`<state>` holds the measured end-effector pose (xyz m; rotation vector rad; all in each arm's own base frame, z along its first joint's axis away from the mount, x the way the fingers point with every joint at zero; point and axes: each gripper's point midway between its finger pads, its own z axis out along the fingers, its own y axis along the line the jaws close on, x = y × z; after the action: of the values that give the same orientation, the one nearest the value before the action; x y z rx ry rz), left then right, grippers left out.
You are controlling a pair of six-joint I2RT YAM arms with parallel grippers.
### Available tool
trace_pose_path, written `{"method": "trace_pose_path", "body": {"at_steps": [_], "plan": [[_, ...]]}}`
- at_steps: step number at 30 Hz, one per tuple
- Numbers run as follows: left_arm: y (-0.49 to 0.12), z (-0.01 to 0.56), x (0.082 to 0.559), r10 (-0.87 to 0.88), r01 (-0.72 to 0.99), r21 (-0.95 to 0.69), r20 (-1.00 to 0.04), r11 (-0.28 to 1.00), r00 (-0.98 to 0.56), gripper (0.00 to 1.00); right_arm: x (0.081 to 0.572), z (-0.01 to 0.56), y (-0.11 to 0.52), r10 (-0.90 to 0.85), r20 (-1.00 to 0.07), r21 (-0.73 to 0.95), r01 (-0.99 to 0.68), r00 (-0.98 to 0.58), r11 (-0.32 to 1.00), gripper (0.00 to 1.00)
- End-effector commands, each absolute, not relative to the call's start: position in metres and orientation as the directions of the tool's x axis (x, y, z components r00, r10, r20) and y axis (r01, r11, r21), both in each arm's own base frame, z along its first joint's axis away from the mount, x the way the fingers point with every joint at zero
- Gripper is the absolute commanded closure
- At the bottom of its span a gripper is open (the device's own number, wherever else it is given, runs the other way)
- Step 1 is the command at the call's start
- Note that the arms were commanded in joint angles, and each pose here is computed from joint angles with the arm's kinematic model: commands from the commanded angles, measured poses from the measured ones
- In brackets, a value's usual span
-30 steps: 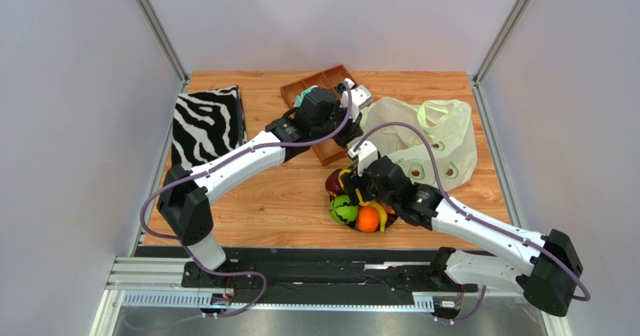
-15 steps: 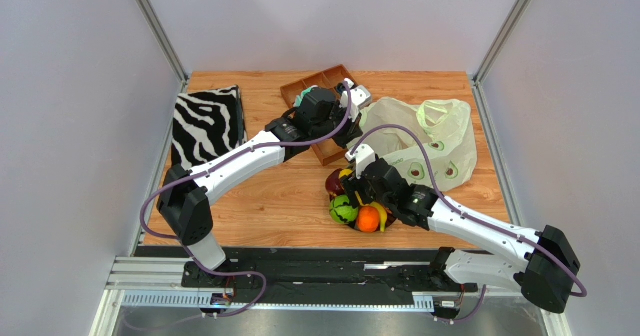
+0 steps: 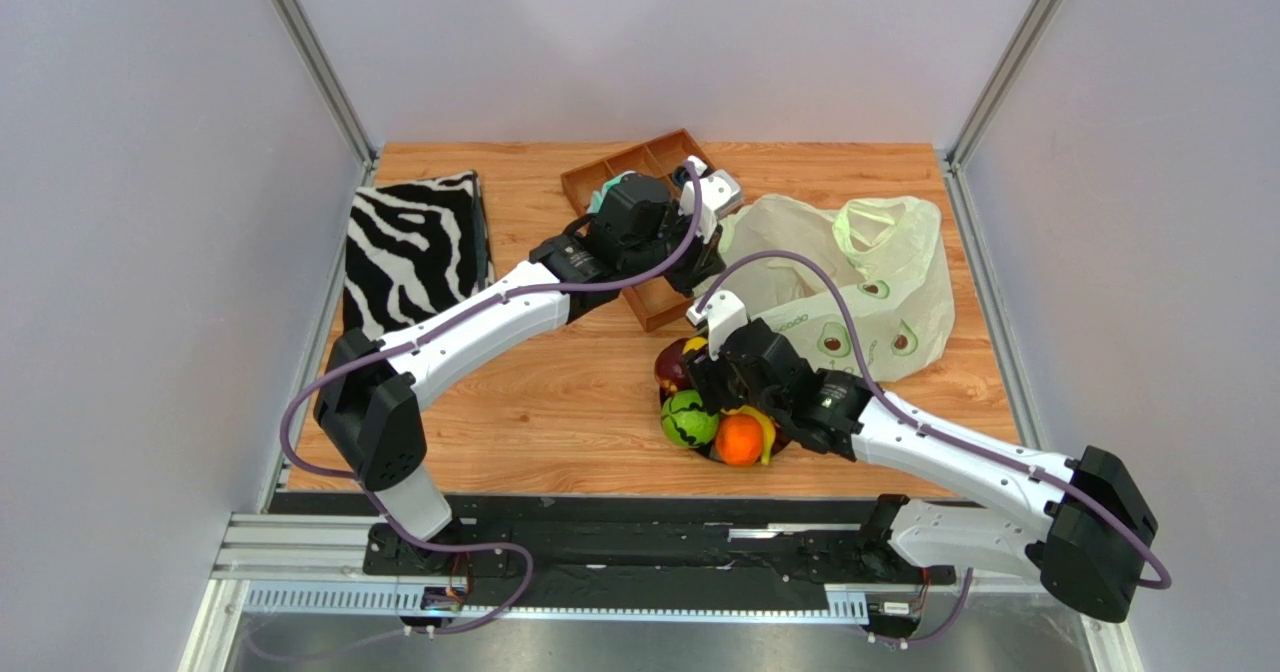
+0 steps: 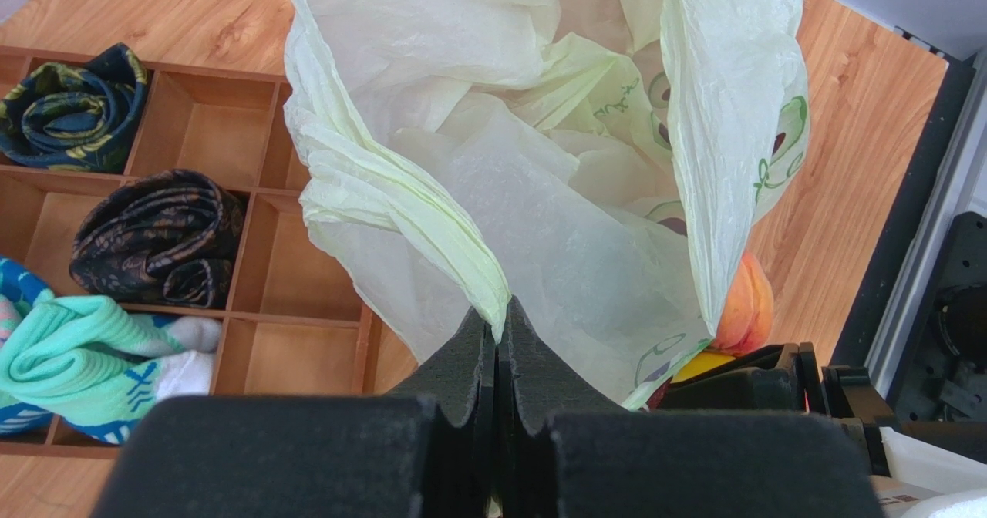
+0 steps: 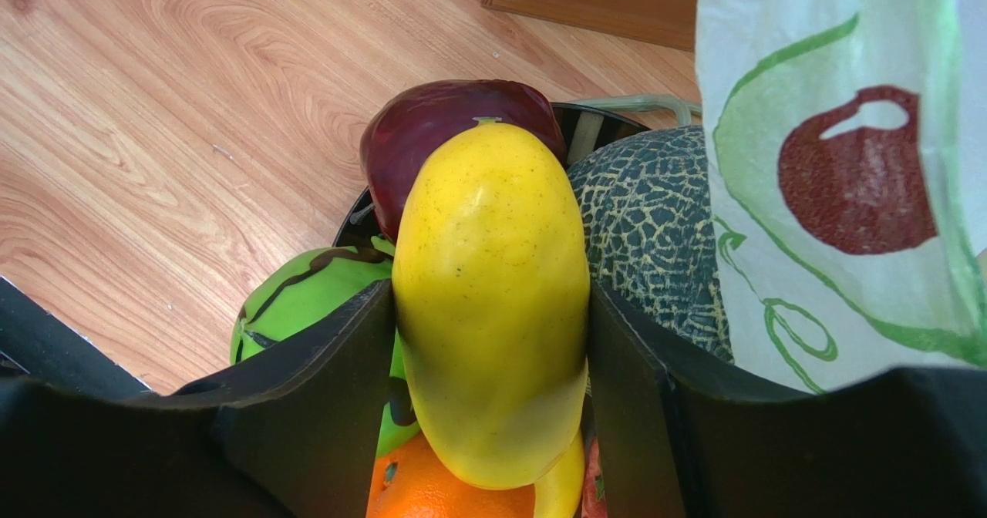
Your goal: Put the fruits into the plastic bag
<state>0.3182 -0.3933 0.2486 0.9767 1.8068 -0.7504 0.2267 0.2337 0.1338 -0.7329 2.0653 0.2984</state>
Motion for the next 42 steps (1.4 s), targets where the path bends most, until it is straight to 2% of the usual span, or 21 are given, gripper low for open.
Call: {"method": "trace_pose_path", "body": {"at_steps": [1,13,25,35,39,42], "plan": [[-0.397,0.271,0.32,0.26,0.866,-0.088,-0.935,0.491,-0.242,1.0,0.233,0.146,0.235,-0.364,-0.85,-0.08,-0.591,-0.38,0.803,0.43],[-0.397,0.268,0.322,0.266,0.864,-0.086,-0.932,0.497,-0.246,1.0,0.225,0.173,0.239,-0.289,-0.896,-0.021,-0.617,-0.339,0.787,0.56],[-0.396,0.264,0.325,0.279,0.855,-0.086,-0.925,0.512,-0.26,1.0,0.198,0.228,0.232,-0.125,-0.957,0.089,-0.676,-0.262,0.732,0.58],[-0.396,0.267,0.323,0.275,0.857,-0.089,-0.926,0.507,-0.258,1.0,0.21,0.312,0.157,-0.032,-0.989,0.043,-0.483,-0.145,0.875,0.58],[-0.397,0.269,0.321,0.269,0.862,-0.098,-0.927,0.497,-0.261,1.0,0.228,0.327,0.129,-0.029,-0.992,0.021,-0.384,-0.124,0.923,0.58],[-0.398,0.27,0.319,0.264,0.866,-0.104,-0.929,0.489,-0.26,1.0,0.245,0.335,0.123,0.014,-0.99,0.064,-0.363,-0.139,0.93,0.59]]}}
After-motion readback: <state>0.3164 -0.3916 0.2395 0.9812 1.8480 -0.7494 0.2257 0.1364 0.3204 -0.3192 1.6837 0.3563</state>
